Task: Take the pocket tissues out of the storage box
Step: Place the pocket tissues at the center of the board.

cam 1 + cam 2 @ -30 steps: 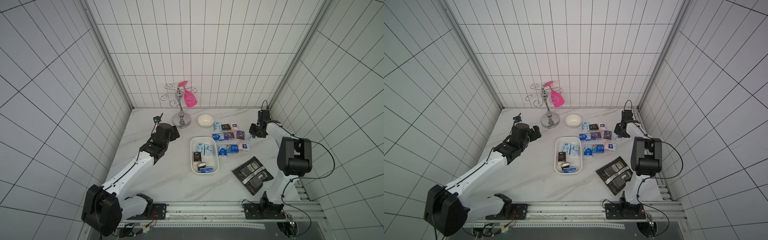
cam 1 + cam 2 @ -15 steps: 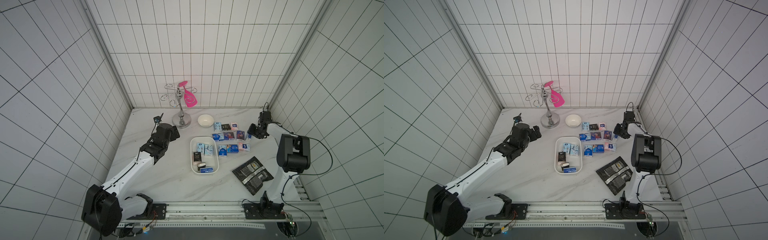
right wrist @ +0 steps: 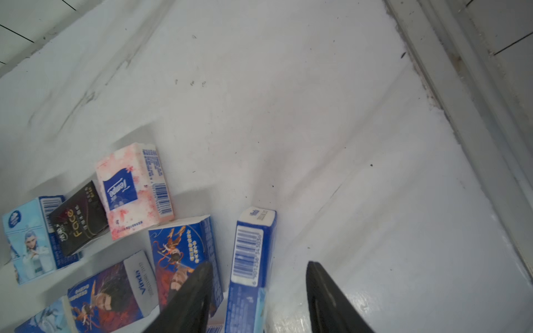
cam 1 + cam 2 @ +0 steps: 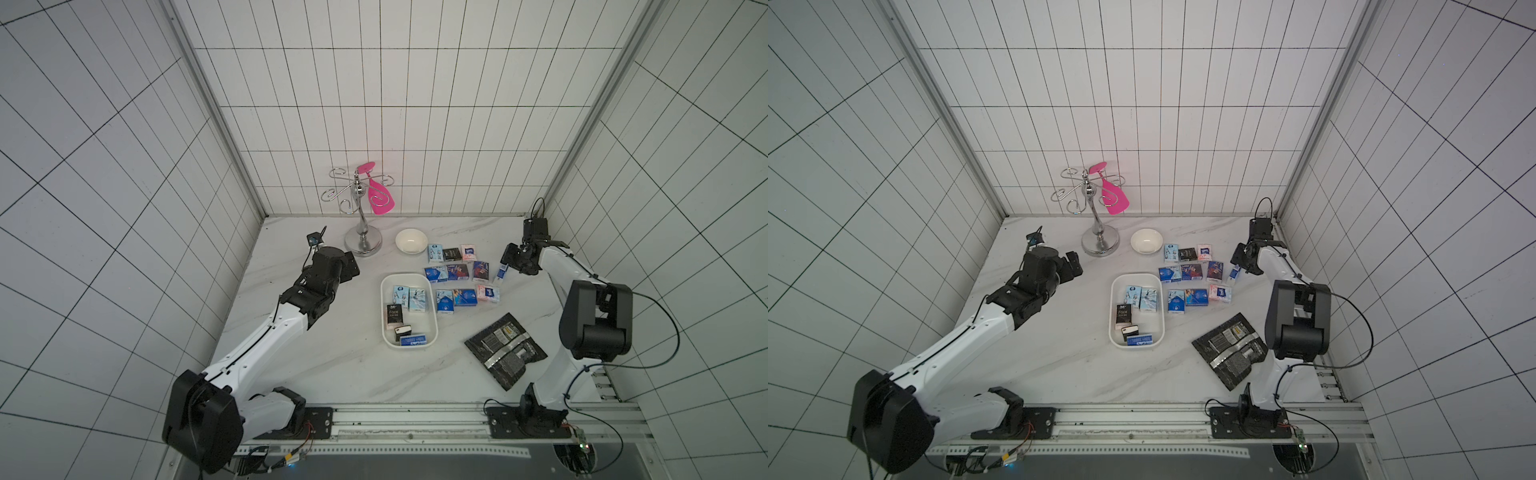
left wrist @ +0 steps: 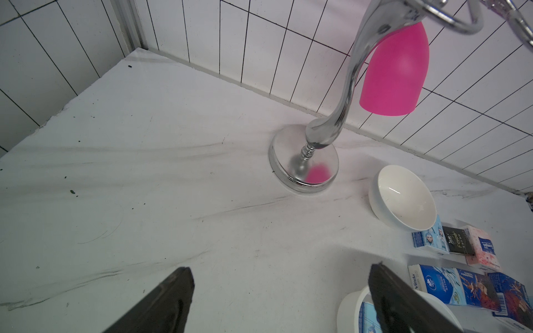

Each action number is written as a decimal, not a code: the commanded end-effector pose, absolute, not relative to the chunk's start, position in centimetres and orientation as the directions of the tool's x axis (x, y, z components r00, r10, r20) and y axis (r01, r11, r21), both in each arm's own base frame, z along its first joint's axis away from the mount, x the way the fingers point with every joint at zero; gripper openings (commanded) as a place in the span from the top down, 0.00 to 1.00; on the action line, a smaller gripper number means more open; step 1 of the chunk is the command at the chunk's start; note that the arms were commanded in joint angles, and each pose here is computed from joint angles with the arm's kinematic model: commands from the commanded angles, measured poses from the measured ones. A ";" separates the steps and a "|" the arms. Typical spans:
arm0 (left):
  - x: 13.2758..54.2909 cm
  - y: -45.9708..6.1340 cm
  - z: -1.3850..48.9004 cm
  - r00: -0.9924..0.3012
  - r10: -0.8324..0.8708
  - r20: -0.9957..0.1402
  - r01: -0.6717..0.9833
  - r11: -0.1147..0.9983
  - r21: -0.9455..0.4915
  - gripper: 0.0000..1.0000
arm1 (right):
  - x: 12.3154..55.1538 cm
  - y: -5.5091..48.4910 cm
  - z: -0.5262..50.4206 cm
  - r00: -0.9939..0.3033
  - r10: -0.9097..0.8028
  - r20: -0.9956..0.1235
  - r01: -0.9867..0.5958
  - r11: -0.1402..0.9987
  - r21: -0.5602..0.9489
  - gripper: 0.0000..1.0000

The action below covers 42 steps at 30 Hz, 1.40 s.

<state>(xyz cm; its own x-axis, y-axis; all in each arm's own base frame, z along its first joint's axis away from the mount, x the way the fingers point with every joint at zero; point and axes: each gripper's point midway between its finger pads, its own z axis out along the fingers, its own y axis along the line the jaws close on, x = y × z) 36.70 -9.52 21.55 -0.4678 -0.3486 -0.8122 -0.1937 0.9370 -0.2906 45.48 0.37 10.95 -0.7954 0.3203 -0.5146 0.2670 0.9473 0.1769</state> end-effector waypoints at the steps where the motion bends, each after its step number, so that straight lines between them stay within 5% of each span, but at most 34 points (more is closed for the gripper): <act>1: 36.6 -9.7 22.6 -0.454 -0.352 -0.818 -0.177 0.936 -0.305 0.02 | 43.9 0.8 10.7 -0.809 0.301 -0.505 0.269 0.953 0.137 0.47; 42: 36.5 -9.7 22.1 -0.455 -0.352 -0.818 -0.182 0.936 -0.301 0.02 | 43.9 1.4 3.9 -0.906 0.225 -0.358 0.249 0.968 -0.022 0.54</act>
<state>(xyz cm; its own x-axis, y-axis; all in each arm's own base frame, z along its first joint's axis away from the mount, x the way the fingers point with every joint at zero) 36.70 -9.54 21.61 -0.4662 -0.3502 -0.8124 -0.1930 0.9364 -0.2930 44.70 1.67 4.65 -0.8784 0.2468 -0.4094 0.2538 0.9665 0.0380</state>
